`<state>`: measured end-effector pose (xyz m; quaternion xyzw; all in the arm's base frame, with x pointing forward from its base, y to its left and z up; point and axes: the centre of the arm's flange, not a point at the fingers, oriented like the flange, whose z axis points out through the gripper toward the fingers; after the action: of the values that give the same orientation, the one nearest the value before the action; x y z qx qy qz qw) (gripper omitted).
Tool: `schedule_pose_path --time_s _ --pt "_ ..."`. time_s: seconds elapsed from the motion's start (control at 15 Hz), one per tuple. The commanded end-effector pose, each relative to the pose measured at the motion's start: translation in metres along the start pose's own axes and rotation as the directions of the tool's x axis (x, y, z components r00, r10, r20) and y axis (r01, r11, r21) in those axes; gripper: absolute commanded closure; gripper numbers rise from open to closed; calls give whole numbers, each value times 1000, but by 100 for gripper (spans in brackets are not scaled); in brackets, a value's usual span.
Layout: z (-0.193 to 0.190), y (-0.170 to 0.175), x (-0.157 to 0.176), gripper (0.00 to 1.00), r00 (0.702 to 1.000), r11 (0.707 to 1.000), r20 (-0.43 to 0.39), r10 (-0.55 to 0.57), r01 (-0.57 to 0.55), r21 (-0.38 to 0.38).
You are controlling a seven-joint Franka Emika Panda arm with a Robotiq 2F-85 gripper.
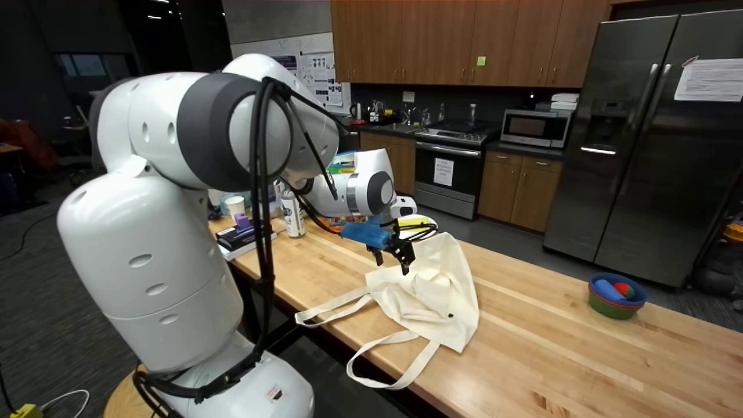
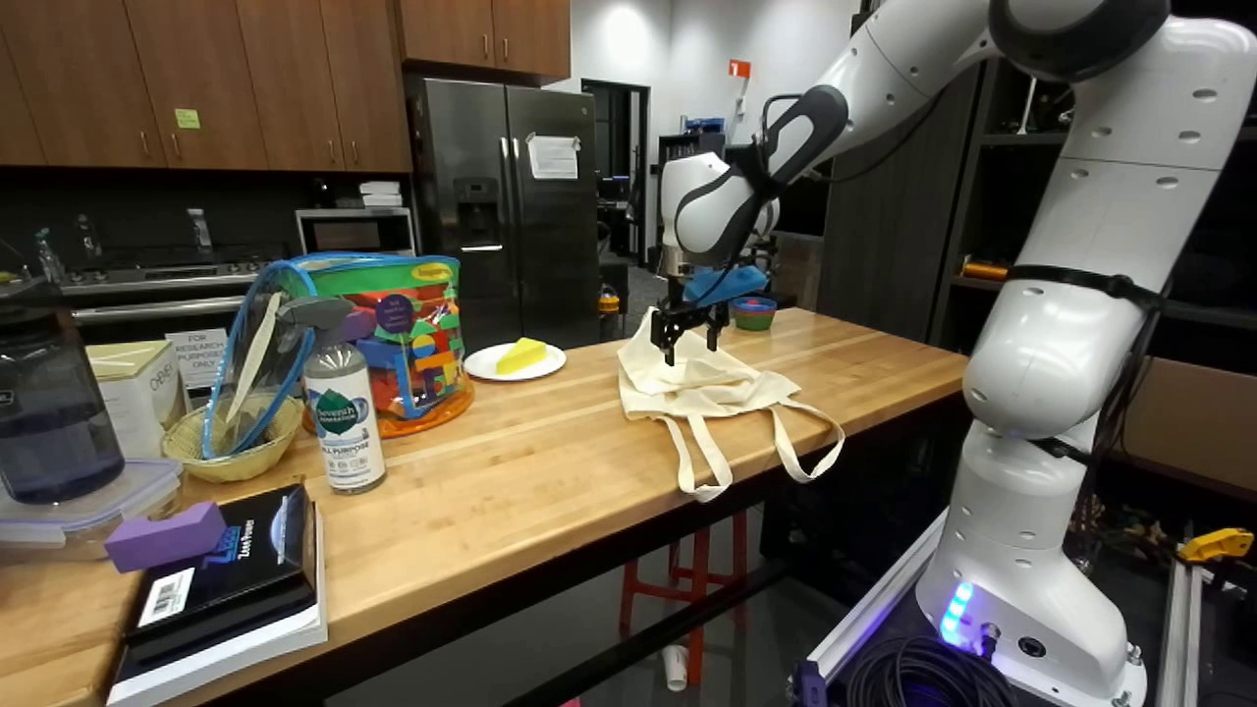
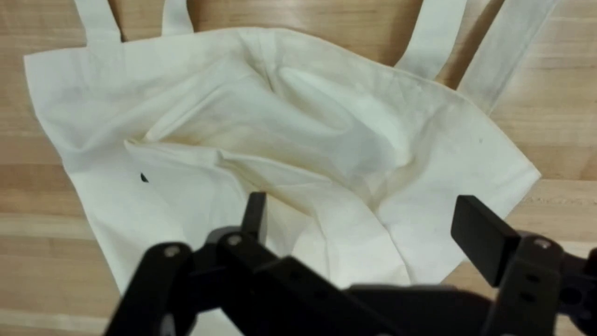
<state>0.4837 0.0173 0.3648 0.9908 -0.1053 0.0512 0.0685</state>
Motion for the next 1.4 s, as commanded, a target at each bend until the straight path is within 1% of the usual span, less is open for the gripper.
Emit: schedule_pose_path --time_s 0.0,0.47,0.87,0.93,1.07,1.13,1.33 --pt "11 -6 4 0 994 999 -108 21 -25 -30" --pt "41 -17 15 0 994 995 -102 41 -50 -90" --pt "55 -12 19 0 991 980 -122 54 -76 -185" --pt "55 -10 18 0 991 979 -118 54 -76 -188" --pt "54 -10 15 0 994 984 -95 48 -64 -165" --pt "55 -11 14 0 993 985 -106 48 -65 -162" --pt "55 -12 14 0 993 985 -104 48 -65 -162"
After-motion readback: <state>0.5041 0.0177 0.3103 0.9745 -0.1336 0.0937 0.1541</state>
